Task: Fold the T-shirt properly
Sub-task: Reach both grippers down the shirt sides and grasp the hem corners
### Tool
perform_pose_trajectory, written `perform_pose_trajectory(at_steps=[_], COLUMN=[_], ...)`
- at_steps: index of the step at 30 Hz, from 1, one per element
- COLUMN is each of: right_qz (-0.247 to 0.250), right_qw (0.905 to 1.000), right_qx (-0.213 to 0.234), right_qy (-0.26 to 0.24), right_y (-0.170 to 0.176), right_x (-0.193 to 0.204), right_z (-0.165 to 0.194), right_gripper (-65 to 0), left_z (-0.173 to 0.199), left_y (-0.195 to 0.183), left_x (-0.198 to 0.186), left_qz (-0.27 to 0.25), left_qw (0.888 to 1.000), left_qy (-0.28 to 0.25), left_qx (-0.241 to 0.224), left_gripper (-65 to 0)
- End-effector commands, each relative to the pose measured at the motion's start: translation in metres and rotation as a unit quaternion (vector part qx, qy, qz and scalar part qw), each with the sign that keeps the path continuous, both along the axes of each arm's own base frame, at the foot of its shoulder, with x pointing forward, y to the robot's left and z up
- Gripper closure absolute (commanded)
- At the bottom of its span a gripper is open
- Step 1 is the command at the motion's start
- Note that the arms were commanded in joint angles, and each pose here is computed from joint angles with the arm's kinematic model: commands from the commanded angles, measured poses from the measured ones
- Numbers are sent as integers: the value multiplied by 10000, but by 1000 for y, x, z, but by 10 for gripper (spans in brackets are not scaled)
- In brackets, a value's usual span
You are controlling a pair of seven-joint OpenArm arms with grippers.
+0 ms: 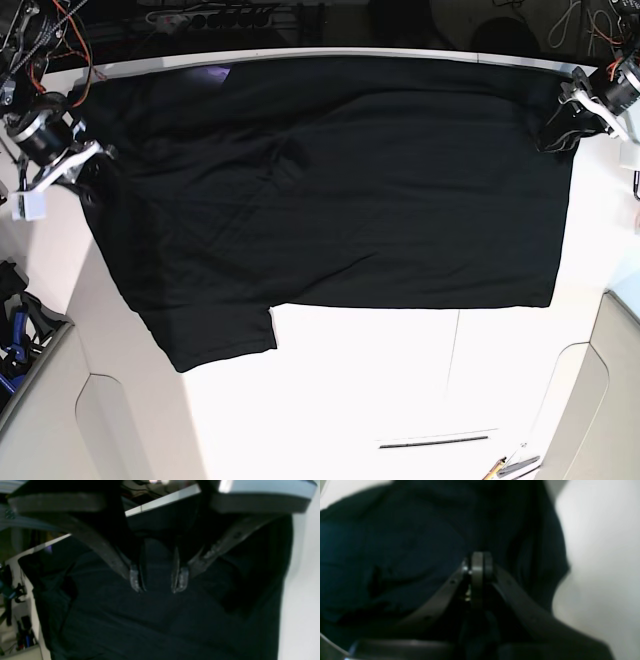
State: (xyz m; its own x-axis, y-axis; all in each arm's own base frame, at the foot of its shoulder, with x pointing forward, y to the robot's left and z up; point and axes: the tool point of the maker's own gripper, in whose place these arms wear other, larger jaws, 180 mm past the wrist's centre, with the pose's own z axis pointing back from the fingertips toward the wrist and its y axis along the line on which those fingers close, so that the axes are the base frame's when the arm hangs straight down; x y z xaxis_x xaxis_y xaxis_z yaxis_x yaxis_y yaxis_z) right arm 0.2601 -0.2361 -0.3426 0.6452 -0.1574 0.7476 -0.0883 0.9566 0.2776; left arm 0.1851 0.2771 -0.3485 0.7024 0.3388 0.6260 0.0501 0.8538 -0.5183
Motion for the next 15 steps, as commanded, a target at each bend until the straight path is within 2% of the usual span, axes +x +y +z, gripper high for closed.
perform_pose_trajectory(at_steps=[1, 5, 7, 10, 15], right_qz=[-2, -232, -346, -384, -254], right_qw=[9989, 9922, 9891, 9899, 9973], right_qx=[-133, -741, -861, -740, -457], right_qy=[-452, -976, -1141, -1149, -518], right_y=[-5, -24, -32, -39, -54], right_x=[17, 50, 64, 86, 127], right_z=[24, 48, 54, 53, 16], right_gripper=[-54, -255, -313, -319, -319], left_z=[13, 17, 17, 17, 17], left_y=[1, 0, 0, 0, 0], left_x=[6, 8, 8, 8, 8], left_qz=[-80, -100, -100, -100, -101], left_qw=[9997, 9995, 9995, 9995, 9995], left_qy=[-222, -286, -286, -287, -282], left_qx=[75, 108, 108, 107, 108], left_gripper=[-211, -211, -211, -219, -229])
